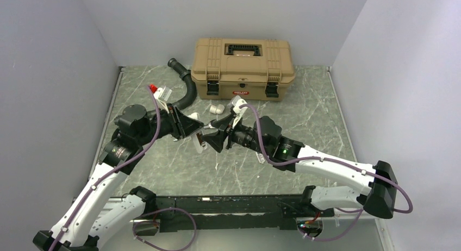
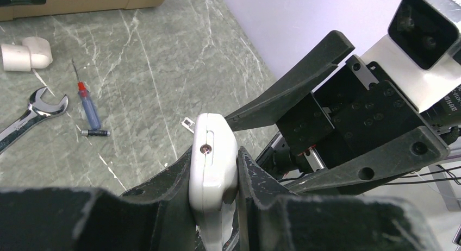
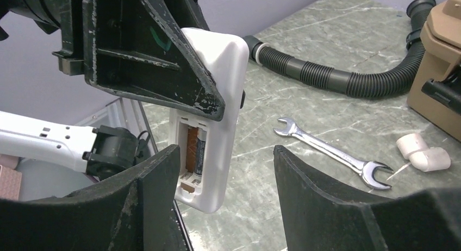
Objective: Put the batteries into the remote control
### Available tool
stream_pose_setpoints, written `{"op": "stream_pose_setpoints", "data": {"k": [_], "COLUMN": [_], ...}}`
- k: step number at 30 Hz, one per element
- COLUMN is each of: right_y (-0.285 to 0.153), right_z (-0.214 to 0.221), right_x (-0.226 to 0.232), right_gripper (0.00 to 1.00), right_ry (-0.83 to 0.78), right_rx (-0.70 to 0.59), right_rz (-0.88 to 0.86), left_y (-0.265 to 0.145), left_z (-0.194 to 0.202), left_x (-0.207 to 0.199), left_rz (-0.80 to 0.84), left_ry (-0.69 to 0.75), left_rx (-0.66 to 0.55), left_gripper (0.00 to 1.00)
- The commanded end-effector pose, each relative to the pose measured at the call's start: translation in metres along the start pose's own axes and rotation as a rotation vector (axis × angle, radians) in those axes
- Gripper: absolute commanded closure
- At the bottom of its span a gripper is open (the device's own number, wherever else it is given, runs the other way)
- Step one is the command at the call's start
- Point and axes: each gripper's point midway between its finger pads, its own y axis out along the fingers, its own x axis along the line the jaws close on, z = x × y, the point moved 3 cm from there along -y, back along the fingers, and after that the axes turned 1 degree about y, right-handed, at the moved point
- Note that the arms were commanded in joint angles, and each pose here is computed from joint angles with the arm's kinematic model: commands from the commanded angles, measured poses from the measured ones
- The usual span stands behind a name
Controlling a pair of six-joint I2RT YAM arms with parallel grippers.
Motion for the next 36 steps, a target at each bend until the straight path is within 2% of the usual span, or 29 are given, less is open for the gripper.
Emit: {"op": "stream_pose_setpoints", "data": {"k": [1, 17, 24, 36], "right_y": [0.004, 0.012, 0.016, 0.019], "right_z": [-0.021, -0.011, -0.009, -0.002], "right_x": [0.007, 0.005, 0.004, 0.001], "right_gripper": [0.34, 0.38, 0.43, 0.77], "right_ry": [0.008, 0.012, 0.015, 0.014], "right_rx": [-0.047, -0.013, -0.003, 0.024], "right_rz": [-0.024, -0.019, -0.014, 0.000], "left_y": [-0.003, -0.003, -0.002, -0.002], "left_z": [-0.007, -0.008, -0.008, -0.009], "left_x": [-0.008, -0.008, -0.009, -0.009], "left_rz": [0.029, 0.030, 0.032, 0.030], "left_ry": [0.033, 0.034, 0.033, 0.036], "left_rx": [-0.036, -0.035, -0.035, -0.034], "left_gripper": [1.00, 1.00, 1.00, 1.00]}}
